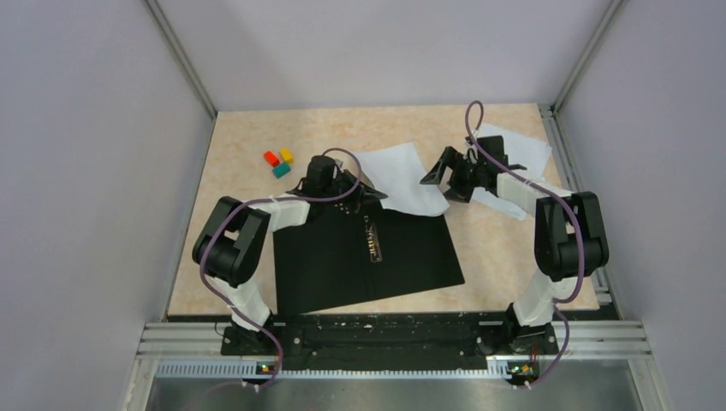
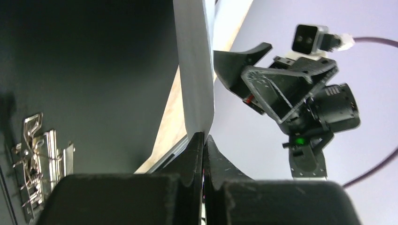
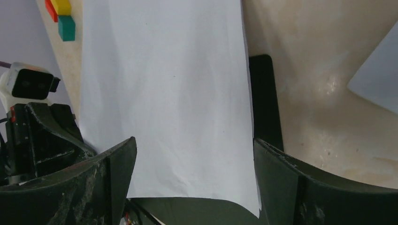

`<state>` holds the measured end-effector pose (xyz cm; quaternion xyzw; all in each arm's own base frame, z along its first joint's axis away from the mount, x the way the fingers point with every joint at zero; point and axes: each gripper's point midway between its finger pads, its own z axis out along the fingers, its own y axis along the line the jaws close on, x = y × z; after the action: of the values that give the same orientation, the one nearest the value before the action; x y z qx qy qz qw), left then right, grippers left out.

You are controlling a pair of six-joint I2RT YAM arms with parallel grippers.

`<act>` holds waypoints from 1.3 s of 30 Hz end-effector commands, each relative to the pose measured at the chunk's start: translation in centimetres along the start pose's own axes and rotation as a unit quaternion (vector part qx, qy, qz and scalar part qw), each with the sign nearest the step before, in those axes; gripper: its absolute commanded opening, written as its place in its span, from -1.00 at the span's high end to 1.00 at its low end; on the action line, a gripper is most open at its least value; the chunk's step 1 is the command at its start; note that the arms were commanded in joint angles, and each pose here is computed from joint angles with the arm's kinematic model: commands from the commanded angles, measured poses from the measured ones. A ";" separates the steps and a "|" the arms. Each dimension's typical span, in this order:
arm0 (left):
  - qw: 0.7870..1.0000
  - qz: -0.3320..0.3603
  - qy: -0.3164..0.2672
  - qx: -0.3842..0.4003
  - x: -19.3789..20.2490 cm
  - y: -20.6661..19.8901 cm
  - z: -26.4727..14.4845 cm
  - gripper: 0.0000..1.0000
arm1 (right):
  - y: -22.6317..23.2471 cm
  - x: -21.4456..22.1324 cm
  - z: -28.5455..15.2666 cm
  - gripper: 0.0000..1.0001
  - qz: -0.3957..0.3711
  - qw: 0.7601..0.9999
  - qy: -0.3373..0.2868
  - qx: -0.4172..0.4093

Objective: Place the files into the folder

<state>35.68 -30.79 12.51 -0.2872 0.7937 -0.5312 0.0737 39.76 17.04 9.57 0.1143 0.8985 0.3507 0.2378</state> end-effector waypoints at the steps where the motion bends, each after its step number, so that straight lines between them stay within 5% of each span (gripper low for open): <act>1: 0.997 0.038 0.021 0.067 2.1 -3.3 -2.2 1.00 | 1.4 0.3 -1.1 -0.82 0.012 0.999 -0.029 -0.042; 39: 0.992 0.029 0.059 0.106 6.9 -0.9 -5.8 1.00 | -0.9 6.8 -0.7 -0.65 0.073 0.994 0.026 -0.077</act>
<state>28.17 -30.30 14.11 -0.2440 0.7756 -0.5803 0.0459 33.32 18.39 5.47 0.1679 0.8733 0.4242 0.1708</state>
